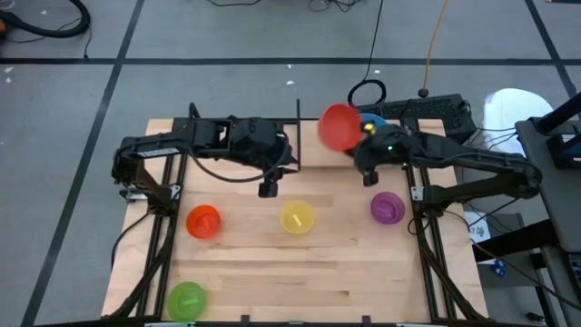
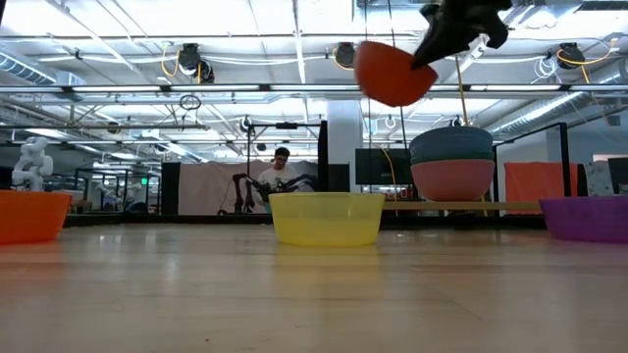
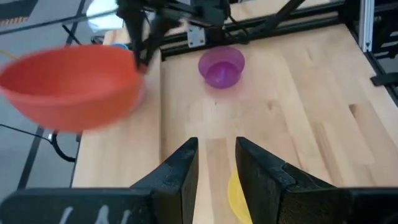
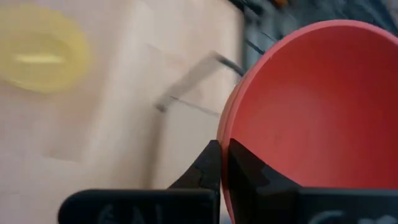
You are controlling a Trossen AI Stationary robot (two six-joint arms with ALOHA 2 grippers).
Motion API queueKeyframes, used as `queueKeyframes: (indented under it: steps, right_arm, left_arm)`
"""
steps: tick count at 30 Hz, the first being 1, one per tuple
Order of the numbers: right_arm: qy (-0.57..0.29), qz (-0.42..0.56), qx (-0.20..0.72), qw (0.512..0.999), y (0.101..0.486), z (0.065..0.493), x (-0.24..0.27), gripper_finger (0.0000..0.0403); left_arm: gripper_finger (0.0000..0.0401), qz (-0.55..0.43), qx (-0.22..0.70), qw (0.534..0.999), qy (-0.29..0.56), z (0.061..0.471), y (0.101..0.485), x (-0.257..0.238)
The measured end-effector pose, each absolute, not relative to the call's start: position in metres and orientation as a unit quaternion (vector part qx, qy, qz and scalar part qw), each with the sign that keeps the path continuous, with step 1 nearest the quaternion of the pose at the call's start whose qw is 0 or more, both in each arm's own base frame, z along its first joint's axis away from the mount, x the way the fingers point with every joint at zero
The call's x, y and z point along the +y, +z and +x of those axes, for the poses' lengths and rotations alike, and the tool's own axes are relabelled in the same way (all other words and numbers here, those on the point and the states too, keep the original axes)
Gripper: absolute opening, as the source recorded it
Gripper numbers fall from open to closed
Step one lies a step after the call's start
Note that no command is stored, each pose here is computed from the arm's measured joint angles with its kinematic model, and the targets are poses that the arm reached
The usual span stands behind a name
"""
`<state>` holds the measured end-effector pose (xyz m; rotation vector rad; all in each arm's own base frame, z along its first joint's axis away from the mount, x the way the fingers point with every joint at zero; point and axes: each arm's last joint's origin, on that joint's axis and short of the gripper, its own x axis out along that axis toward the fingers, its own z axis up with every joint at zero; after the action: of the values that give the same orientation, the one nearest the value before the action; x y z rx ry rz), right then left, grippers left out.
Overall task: Place and stack bowls onto a shelf
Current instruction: Stack the orange bowl on top of the blue bowl on the shelf
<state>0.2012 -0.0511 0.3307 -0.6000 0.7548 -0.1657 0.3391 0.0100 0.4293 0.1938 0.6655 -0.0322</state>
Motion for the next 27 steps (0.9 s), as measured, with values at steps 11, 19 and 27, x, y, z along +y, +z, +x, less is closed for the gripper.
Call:
queueKeyframes:
  steps: [11, 19, 27]
  right_arm:
    - [-0.221, -0.198, 0.410, 0.862, 0.335, 0.163, -0.086, 0.0000]
    - [-0.217, -0.147, 0.454, 0.851, 0.320, 0.161, -0.113, 0.0000]
    - [-0.164, -0.069, 0.491, 0.853, 0.301, 0.160, -0.132, 0.0000]
  left_arm:
    - [0.0113, 0.090, 0.335, 0.938, -0.005, 0.340, 0.426, 0.018]
    - [0.0113, 0.087, 0.335, 0.938, -0.003, 0.340, 0.426, 0.019]
    - [0.0113, 0.074, 0.344, 0.936, 0.000, 0.339, 0.425, 0.019]
